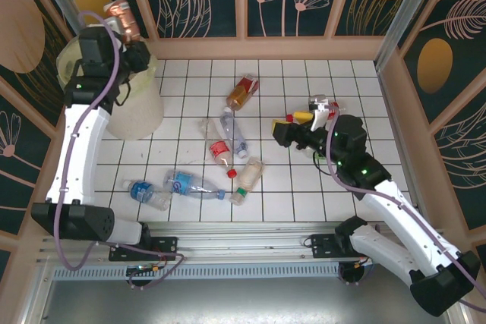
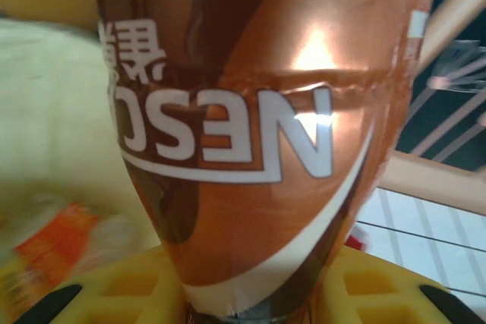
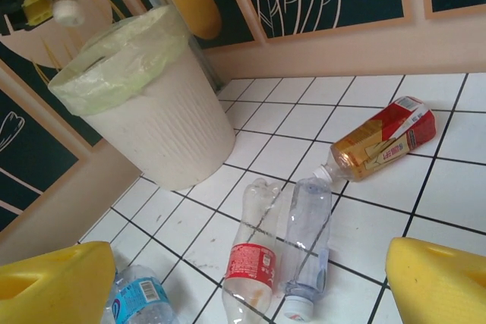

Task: Put the plastic bottles in the bin

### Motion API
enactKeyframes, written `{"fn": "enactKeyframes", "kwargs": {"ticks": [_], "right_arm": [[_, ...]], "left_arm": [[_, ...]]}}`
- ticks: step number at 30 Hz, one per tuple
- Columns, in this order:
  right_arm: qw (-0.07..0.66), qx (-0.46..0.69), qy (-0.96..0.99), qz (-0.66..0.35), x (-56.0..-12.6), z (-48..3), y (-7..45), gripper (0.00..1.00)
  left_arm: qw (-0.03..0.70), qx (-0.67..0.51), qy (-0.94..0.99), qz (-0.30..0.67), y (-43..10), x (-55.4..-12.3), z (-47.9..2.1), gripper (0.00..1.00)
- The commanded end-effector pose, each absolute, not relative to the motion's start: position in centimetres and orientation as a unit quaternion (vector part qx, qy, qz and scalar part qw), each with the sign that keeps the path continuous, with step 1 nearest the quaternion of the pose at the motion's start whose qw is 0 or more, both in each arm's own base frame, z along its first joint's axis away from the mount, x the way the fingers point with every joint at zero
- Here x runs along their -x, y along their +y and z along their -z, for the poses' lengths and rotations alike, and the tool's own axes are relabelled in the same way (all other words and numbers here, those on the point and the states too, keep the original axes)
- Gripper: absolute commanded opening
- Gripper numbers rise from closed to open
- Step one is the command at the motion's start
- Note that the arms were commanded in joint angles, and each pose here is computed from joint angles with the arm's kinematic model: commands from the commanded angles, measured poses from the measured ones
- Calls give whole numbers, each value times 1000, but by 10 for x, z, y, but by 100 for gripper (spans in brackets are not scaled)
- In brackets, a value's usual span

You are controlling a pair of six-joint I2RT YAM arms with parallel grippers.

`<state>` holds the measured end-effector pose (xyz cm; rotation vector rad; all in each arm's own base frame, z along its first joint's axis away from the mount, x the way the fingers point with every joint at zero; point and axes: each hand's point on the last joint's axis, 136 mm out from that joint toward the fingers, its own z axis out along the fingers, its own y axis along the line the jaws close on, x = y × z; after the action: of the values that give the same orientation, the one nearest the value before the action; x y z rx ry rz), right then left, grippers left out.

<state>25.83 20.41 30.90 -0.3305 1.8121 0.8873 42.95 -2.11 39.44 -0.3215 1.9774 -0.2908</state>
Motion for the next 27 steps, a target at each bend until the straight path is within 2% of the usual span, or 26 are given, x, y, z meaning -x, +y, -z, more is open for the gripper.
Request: {"fn": "enactKeyframes", "kwargs": {"ticks": [1, 7, 15, 20, 27], "right_arm": [[518, 138, 765, -356, -262, -301, 203, 92], [488, 140, 788, -347, -264, -279, 205, 92], [440, 146, 812, -354, -261, -251, 213, 92], [388, 88, 851, -343, -268, -215, 210, 92], [313, 7, 892, -326, -261, -160, 220, 89]], "left_arm": [[490, 155, 854, 77, 7, -432, -366, 35], [468, 193, 861, 43, 52, -446, -341, 35], [433, 204, 877, 33, 66, -461, -309, 38], [433, 212, 876, 22, 70, -457, -312, 53], [473, 194, 859, 25, 65, -437, -345, 98]]}}
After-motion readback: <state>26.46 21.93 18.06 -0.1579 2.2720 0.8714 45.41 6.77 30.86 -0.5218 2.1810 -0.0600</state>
